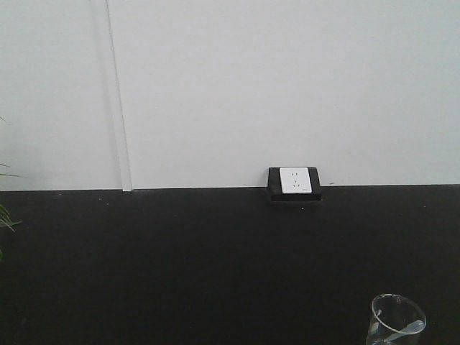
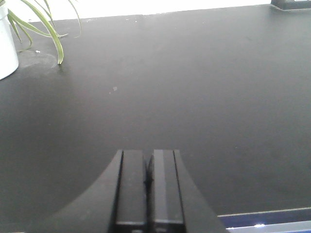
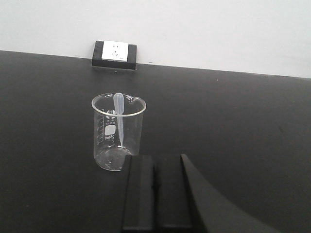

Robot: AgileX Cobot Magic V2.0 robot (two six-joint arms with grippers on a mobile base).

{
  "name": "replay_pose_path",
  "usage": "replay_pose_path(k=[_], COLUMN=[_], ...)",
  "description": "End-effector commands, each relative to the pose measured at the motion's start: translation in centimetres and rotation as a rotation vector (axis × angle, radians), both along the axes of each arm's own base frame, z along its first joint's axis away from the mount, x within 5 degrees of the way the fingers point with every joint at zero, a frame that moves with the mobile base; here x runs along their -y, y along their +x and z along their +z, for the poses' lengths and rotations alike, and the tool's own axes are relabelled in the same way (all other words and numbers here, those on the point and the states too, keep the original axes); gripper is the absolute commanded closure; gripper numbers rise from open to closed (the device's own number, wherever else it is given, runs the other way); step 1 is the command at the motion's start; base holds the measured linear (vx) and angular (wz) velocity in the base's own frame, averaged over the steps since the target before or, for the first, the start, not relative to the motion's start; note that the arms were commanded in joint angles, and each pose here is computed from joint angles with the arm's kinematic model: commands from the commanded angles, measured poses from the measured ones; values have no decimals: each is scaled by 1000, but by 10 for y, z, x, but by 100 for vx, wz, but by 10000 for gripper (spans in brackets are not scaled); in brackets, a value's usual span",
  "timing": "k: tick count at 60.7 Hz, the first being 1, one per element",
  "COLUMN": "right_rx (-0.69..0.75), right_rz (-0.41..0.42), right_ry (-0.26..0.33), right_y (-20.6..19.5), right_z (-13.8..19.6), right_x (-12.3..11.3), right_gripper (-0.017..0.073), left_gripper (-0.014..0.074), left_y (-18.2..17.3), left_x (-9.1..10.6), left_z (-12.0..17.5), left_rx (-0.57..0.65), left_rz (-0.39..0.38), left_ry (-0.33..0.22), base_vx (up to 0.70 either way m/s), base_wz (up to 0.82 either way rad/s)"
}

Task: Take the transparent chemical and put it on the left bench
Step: 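Lower the right gripper over the clear pipette in the glass beaker, then close the right gripper on the pipette and lift it out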

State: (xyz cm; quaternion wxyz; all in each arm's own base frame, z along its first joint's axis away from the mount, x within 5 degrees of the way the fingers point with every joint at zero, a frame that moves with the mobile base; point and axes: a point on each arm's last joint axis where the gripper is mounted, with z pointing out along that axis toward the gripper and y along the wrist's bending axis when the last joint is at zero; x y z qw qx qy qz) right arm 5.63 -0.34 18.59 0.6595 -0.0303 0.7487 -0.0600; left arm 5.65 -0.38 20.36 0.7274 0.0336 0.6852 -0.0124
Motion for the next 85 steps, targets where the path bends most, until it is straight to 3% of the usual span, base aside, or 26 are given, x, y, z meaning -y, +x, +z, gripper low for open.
replay_pose_path(k=[1,21,26,41,51,65,76,85], right_rx=[110,337,372,258,142,112,170,156], right_rz=[2,24,25,13,17,33,48,62], right_ry=[-14,-1,30,35,42,65,115,113], right_y=[0,-2,-4,12,44,84,106,124], right_z=[8,29,40,90,87,76,71,58], right_x=[0,-2,-2,-1,0,0,-1,-1], right_gripper=[566,566,564,554,524,414,235,81], left_gripper=[597,597,597,597,597,597,597,597], left_y=[-1,-1,-1,-1,-1,-1,-1,-1], left_x=[0,0,0,0,0,0,0,0], left_z=[3,3,3,3,3,3,3,3], left_rx=[81,81,81,81,81,81,81,81], left_rz=[-1,-1,-1,-1,-1,-1,-1,-1], left_ry=[-14,-14,-14,-14,-14,-14,-14,-14], base_vx=[0,0,0,0,0,0,0,0], base_wz=[0,0,0,0,0,0,0,0])
